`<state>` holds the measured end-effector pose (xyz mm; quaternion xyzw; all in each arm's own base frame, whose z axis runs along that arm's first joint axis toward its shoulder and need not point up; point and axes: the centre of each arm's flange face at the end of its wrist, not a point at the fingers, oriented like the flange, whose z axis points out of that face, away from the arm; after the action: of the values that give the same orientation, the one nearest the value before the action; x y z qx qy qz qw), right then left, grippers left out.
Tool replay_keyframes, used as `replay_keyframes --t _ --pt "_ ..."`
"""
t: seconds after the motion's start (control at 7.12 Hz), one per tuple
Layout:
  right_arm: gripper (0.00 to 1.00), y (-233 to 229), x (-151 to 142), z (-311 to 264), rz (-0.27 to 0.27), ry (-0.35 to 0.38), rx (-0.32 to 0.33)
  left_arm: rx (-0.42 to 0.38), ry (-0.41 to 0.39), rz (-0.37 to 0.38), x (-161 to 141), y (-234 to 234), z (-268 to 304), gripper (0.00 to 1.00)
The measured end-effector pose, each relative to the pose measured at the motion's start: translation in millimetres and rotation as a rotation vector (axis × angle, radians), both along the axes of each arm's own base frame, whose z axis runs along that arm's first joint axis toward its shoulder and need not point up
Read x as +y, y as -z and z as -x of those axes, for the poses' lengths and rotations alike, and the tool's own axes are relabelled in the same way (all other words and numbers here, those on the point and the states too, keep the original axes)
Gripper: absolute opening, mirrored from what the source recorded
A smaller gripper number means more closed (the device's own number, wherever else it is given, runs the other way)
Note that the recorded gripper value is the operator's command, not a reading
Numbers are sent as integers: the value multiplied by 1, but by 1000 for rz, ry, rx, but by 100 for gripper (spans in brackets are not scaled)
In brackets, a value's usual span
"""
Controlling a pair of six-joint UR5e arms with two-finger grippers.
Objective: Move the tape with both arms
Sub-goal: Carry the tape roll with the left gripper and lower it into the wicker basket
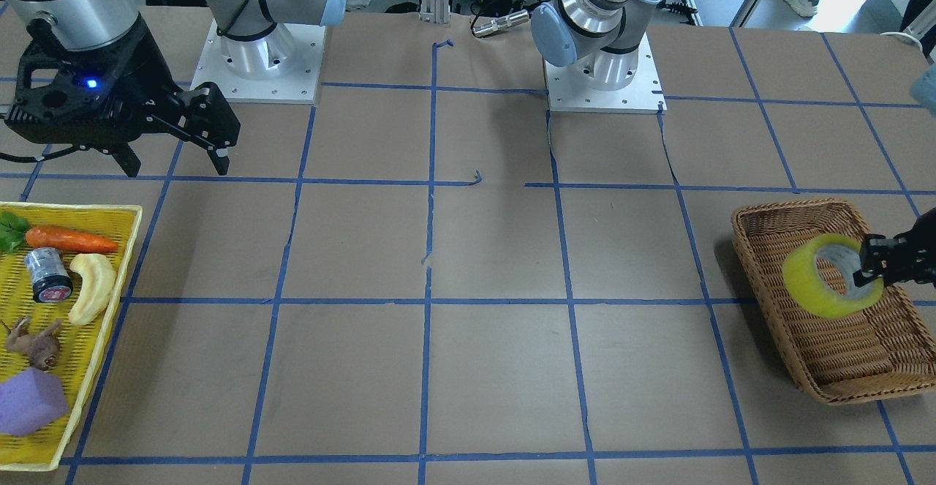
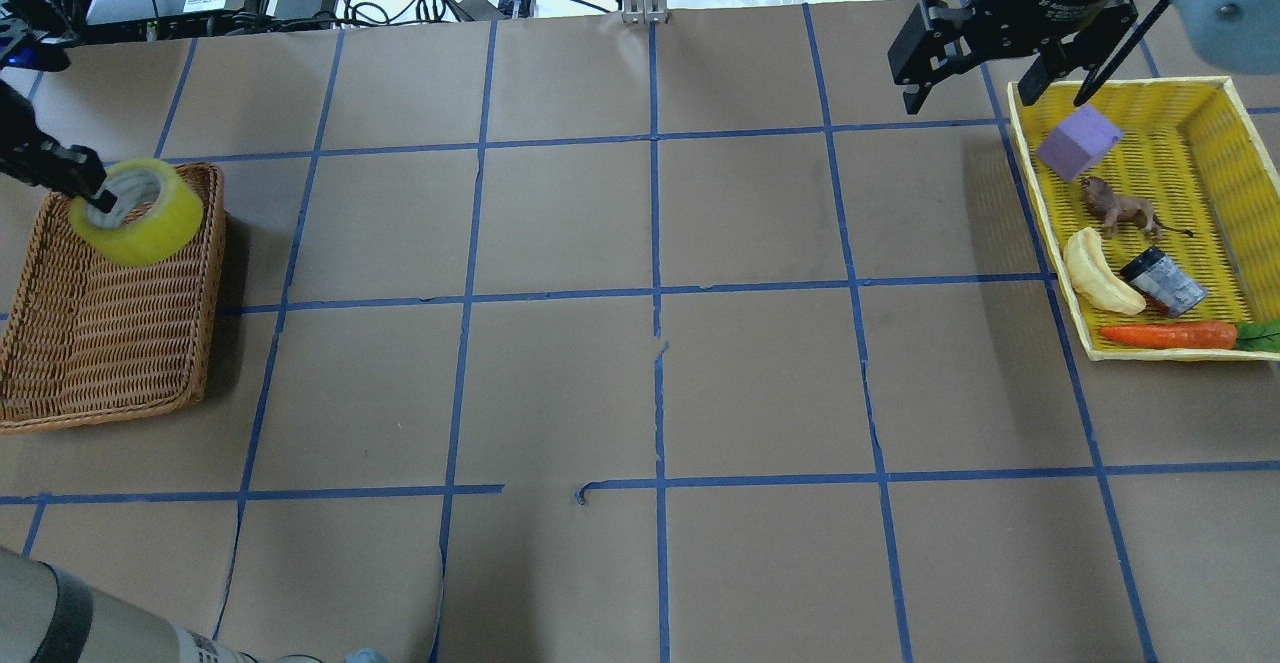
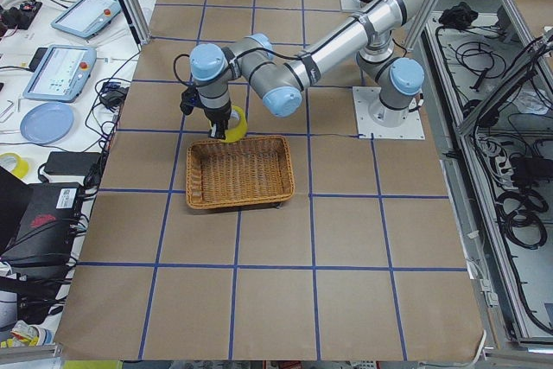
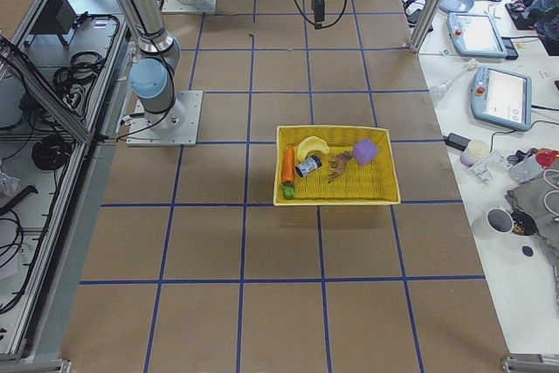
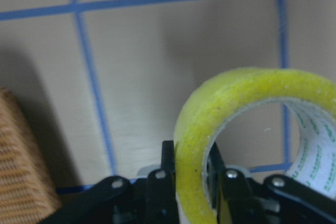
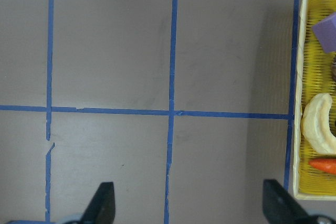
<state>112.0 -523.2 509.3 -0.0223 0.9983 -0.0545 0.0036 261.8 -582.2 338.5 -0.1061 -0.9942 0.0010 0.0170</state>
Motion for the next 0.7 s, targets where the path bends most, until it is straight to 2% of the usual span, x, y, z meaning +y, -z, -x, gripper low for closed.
replay_keyframes --t 0.14,0.28,0.42,0.56,0.7 --pt "100 1 0 0 -1 -1 2 21 3 5 21 25 -30 0" --pt "100 1 0 0 -2 -1 3 8 7 38 32 45 -47 3" --pt "100 2 0 0 -3 -2 3 -6 8 59 34 60 -57 17" --pt "100 2 0 0 -4 -2 4 -8 3 64 33 71 -62 49" --pt "100 2 1 0 -5 -2 4 -1 -18 67 32 78 -63 99"
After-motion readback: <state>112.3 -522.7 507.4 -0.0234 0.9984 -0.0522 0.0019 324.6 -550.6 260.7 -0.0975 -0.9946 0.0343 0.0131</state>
